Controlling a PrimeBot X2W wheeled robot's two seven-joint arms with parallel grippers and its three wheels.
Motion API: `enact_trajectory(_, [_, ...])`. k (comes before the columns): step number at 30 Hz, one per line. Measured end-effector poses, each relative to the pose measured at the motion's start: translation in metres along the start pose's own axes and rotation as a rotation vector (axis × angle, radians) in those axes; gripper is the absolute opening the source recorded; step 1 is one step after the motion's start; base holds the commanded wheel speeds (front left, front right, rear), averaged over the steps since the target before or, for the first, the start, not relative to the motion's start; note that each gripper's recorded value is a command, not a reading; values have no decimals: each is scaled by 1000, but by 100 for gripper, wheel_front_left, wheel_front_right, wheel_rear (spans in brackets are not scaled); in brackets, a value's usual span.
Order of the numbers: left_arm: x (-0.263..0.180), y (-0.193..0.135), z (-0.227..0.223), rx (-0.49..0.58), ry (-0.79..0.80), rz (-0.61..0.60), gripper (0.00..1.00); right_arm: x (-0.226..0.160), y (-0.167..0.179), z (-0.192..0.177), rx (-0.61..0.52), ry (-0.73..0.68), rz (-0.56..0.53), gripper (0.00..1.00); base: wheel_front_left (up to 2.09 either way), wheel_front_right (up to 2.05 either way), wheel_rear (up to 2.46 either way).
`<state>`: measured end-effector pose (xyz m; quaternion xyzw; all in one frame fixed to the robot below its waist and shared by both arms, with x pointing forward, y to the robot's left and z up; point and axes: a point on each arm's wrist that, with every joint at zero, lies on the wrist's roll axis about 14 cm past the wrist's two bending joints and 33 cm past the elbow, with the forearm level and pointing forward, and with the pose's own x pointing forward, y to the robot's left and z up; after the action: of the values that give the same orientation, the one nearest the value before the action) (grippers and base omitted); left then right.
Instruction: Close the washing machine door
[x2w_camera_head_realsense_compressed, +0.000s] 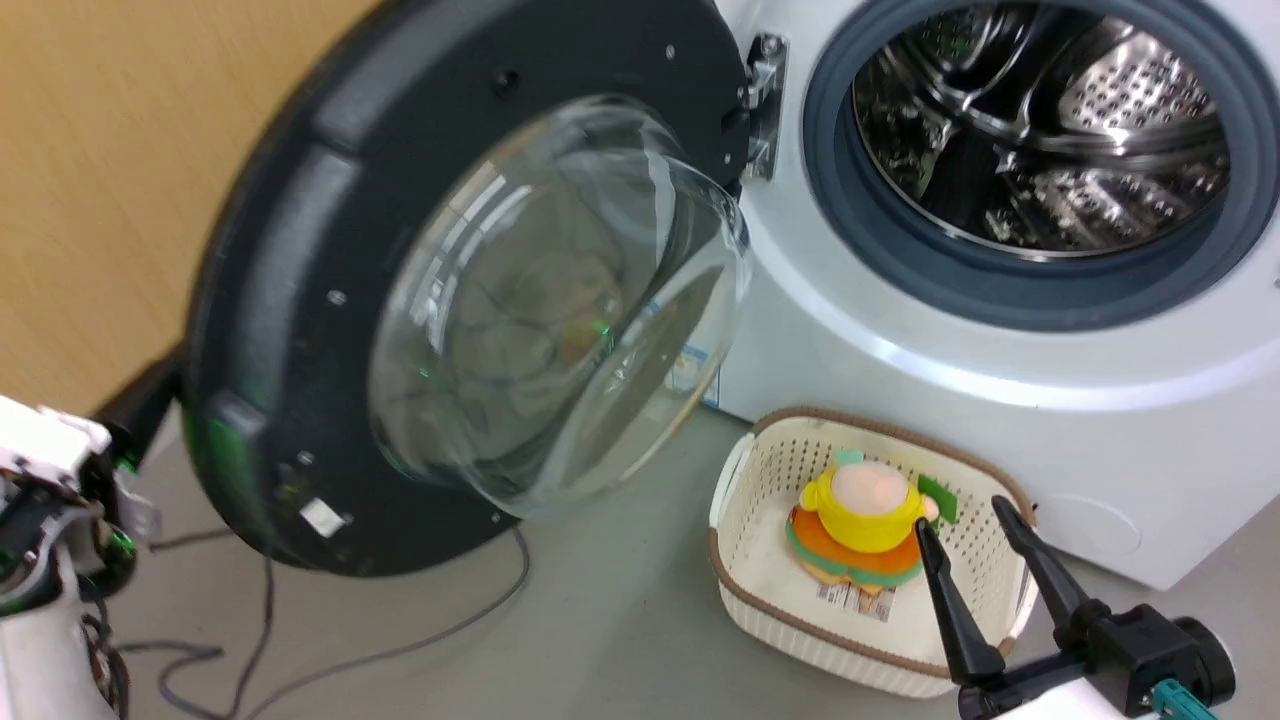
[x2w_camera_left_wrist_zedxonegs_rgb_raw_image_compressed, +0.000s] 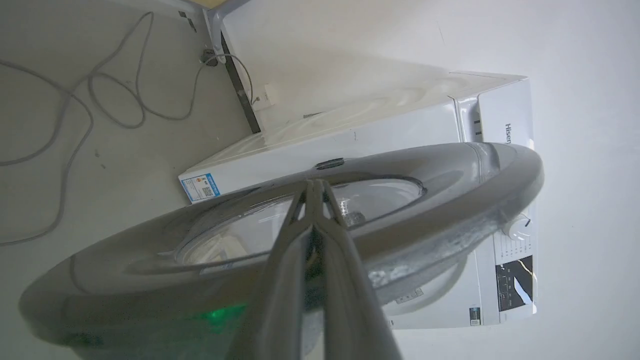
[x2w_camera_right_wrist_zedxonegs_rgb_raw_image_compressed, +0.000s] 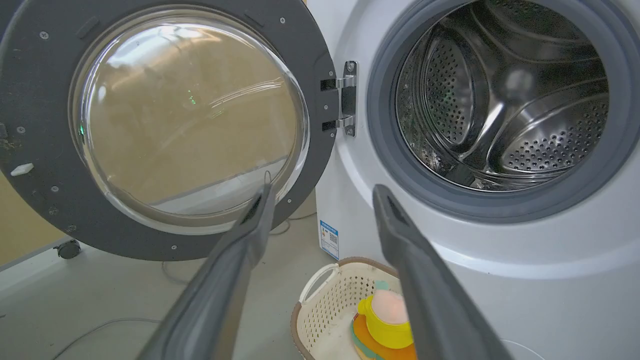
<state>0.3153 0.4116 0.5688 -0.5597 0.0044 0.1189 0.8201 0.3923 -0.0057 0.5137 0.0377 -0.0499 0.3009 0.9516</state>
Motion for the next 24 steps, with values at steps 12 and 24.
enact_trajectory(12, [-31,-24,-91,-26,267,-96,0,-17,-2,14,-10,-23,-45,100,0,0,0])
enact_trajectory(24, [-38,-55,-192,-75,513,-188,0,-39,-29,16,-20,-25,-148,100,0,0,0])
